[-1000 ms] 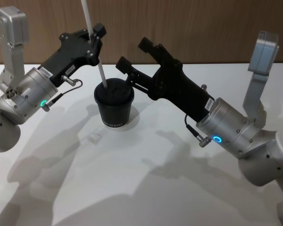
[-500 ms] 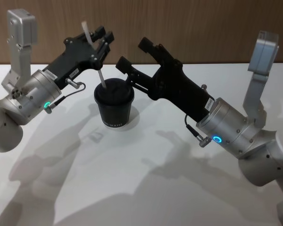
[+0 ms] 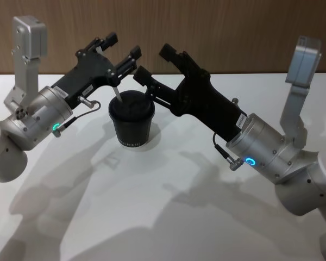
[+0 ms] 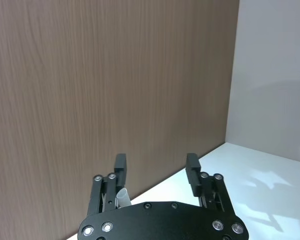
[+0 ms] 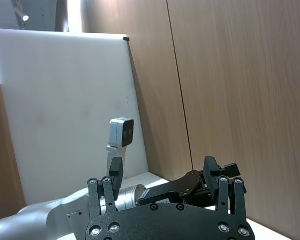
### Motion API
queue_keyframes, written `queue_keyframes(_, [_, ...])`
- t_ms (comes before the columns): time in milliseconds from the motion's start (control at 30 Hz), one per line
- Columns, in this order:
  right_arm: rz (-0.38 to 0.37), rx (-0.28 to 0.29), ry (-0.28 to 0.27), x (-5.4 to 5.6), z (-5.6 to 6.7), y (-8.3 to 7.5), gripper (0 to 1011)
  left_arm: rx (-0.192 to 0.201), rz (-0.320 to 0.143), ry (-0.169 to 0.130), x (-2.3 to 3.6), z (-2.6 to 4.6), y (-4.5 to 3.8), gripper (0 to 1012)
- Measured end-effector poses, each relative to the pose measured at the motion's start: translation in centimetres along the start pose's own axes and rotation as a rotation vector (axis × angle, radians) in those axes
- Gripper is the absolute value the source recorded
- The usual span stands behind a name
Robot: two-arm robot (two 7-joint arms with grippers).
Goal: Pick up the straw with one hand, pass it to the other hand, and insert it into the cup.
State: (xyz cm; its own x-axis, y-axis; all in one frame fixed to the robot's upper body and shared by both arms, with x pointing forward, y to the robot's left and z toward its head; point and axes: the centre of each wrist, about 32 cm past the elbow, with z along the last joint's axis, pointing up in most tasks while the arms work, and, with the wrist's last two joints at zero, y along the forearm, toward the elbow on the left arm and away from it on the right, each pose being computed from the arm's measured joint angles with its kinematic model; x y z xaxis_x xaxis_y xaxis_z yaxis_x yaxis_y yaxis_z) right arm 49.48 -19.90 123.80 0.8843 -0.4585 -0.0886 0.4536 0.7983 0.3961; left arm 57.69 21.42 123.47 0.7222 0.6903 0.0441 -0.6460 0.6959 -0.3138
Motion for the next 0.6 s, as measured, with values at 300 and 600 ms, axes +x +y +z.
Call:
queue_keyframes(300, [-0.009, -0.015, 0.003, -0.6, -0.1, -0.4, 1001, -0.004, 0.033, 0.004, -1.07, 0.26, 1.54, 953])
queue_keyframes(600, [-0.022, -0.032, 0.012, -1.6, -0.2, -0.9, 1001, -0.017, 0.067, 0.005, -2.12, 0.57, 3.55, 1003])
